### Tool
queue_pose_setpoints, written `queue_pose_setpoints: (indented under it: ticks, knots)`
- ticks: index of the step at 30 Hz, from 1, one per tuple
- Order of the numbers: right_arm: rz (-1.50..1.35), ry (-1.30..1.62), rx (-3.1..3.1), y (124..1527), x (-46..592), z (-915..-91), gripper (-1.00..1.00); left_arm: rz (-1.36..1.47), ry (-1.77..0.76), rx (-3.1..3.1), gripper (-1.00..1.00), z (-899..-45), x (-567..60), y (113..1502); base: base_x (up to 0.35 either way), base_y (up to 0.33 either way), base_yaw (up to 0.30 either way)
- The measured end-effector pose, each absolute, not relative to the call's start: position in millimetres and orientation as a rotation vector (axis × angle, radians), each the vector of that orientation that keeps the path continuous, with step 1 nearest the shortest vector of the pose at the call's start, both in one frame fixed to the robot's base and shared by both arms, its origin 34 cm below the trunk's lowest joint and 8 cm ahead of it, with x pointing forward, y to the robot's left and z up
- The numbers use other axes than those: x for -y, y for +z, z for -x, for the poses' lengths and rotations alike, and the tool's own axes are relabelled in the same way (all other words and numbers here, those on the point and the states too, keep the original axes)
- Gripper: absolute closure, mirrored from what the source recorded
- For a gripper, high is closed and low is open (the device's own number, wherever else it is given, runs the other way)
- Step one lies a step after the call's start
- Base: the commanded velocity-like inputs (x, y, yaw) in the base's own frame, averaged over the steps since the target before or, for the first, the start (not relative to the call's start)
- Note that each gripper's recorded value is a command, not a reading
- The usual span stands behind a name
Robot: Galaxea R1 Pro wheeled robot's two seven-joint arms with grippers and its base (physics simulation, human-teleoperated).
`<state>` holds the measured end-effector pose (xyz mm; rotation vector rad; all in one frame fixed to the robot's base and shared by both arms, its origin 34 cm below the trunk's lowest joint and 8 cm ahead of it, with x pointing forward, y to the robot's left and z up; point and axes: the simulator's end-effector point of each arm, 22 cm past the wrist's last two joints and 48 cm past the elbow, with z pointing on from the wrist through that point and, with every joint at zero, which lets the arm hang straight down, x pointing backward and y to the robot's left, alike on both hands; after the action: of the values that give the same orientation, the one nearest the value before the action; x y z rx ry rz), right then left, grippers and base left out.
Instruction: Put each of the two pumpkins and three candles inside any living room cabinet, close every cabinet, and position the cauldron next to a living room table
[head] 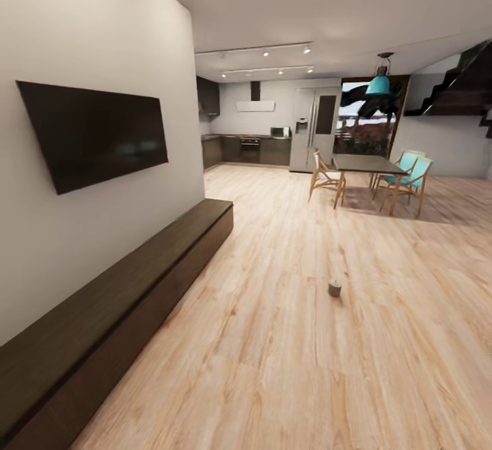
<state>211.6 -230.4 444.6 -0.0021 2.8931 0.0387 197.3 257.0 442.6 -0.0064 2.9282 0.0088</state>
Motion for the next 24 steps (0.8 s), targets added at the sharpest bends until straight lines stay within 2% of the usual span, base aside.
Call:
queue_pose_setpoints:
  ticks: [9, 24]
  knots:
    - [-0.003, 0.038, -2.892, 444.7, 230.7, -212.0, -1.00, 0.006, 0.008, -2.928, -1.00, -197.4, -256.8, 442.6, 0.000, 0.254, -0.270]
    - [-0.006, 0.040, -2.891, 444.7, 230.6, -212.0, -1.00, 0.003, 0.005, -2.927, -1.00, -197.6, -255.4, 442.7, 0.000, 0.015, -0.287]
